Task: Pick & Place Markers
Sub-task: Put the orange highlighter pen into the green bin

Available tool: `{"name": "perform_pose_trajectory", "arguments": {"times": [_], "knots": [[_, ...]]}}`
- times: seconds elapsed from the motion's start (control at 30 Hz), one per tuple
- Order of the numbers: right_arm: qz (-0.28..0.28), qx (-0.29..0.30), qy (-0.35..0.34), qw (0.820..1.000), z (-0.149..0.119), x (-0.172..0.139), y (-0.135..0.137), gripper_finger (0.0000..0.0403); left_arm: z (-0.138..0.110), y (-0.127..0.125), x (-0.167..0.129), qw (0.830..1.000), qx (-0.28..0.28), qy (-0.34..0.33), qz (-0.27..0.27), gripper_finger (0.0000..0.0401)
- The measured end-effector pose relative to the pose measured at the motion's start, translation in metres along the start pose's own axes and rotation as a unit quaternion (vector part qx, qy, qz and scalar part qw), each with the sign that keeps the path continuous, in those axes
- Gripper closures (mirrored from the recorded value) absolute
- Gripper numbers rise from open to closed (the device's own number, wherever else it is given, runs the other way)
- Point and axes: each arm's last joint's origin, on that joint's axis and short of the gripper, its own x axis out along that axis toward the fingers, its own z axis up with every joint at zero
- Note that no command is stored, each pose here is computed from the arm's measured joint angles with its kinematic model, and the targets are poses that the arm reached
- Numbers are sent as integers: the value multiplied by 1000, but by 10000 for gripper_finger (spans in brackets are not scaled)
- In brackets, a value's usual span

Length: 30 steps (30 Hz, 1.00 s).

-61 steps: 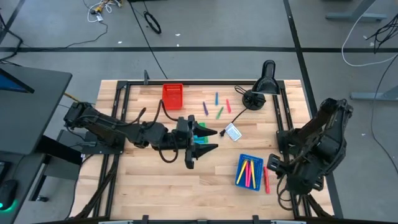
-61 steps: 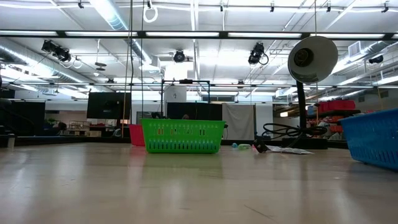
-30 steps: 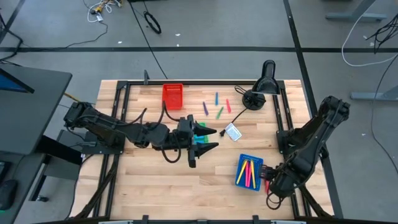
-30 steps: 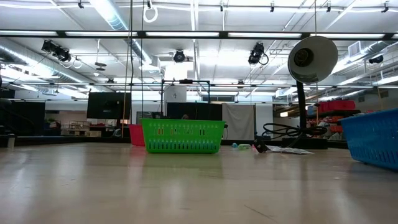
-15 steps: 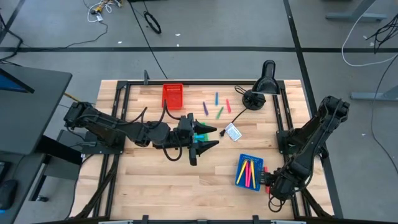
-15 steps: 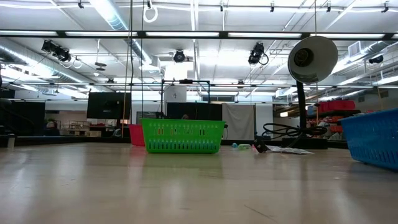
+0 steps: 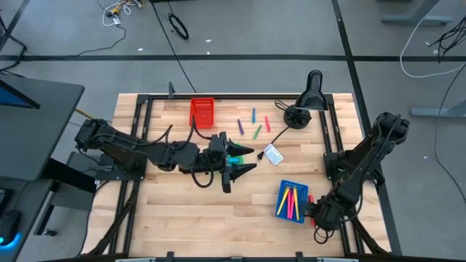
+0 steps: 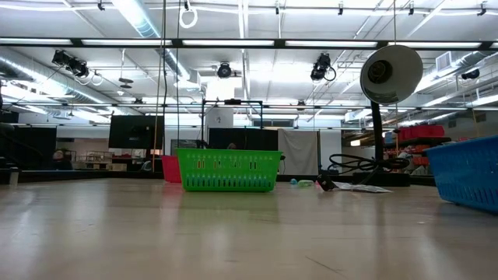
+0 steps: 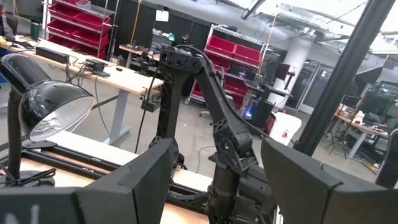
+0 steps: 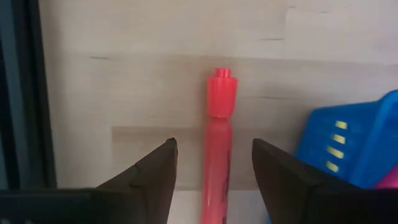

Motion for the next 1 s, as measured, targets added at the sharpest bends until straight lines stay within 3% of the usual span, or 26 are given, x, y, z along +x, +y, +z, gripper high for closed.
{"name": "perform_pose_trajectory", "arguments": {"times": [0.37,0.77,1.0], "knots": [[-21,4,-29,999,-11,10,-10,195,0,0,0,1000,0,0,0,152],[-9,6,-40,999,-22,24,-2,198,0,0,0,1000,0,0,0,152],[3,31,-42,999,-25,26,1,266,0,0,0,1000,0,0,0,152]]}}
